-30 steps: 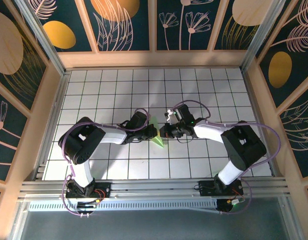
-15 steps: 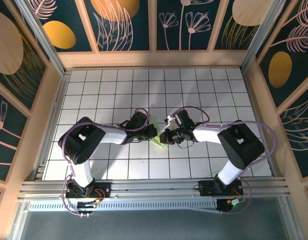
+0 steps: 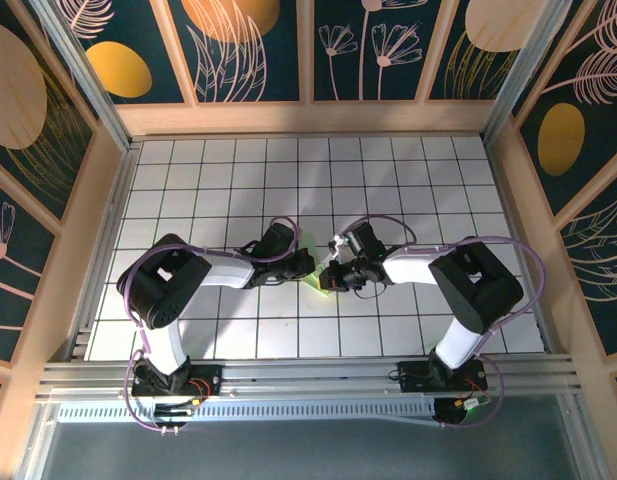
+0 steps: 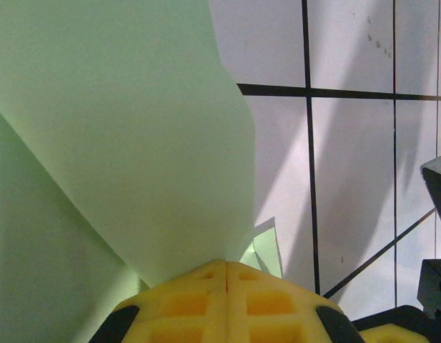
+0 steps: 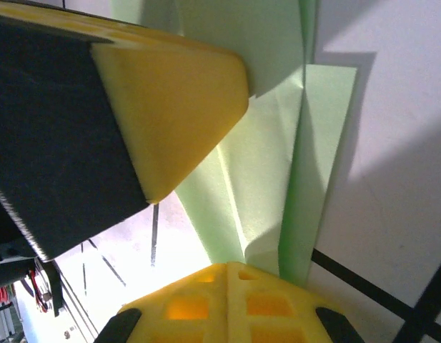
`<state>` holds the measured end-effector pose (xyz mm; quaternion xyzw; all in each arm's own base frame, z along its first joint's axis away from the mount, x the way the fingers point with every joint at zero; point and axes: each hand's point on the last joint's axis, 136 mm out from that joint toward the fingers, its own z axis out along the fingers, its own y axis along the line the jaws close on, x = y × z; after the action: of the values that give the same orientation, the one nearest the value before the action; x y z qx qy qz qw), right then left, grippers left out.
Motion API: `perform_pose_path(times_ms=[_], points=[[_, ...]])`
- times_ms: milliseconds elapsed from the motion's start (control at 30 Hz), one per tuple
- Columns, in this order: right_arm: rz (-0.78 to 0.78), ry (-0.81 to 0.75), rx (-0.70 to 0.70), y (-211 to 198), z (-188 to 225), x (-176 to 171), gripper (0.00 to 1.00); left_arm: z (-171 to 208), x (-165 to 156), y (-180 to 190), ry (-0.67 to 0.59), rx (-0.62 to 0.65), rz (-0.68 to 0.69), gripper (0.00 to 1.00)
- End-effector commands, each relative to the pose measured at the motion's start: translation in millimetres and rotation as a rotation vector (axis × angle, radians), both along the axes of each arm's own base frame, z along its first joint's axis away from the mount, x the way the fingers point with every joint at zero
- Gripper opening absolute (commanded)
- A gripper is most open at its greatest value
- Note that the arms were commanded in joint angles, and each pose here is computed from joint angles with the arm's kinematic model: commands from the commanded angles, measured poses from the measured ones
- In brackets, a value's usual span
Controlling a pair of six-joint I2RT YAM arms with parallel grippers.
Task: Fold a paper plane with a square sheet of paper (fold left side to right side)
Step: Fourth fold the wing at the center of the table.
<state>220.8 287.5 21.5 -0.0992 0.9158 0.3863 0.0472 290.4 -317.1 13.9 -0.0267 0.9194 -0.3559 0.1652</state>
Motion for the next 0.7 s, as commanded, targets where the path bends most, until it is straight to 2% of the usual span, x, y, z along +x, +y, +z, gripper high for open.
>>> perform_pose_path(times_ms=[0, 667], points=[[-0.003, 0.024, -0.051, -5, -11, -5, 0.00, -26, -8, 20, 0.042, 0.112, 0.017, 0.00], [0.003, 0.068, -0.041, -10, -10, -23, 0.00, -25, -7, 17, 0.039, 0.097, 0.014, 0.00]])
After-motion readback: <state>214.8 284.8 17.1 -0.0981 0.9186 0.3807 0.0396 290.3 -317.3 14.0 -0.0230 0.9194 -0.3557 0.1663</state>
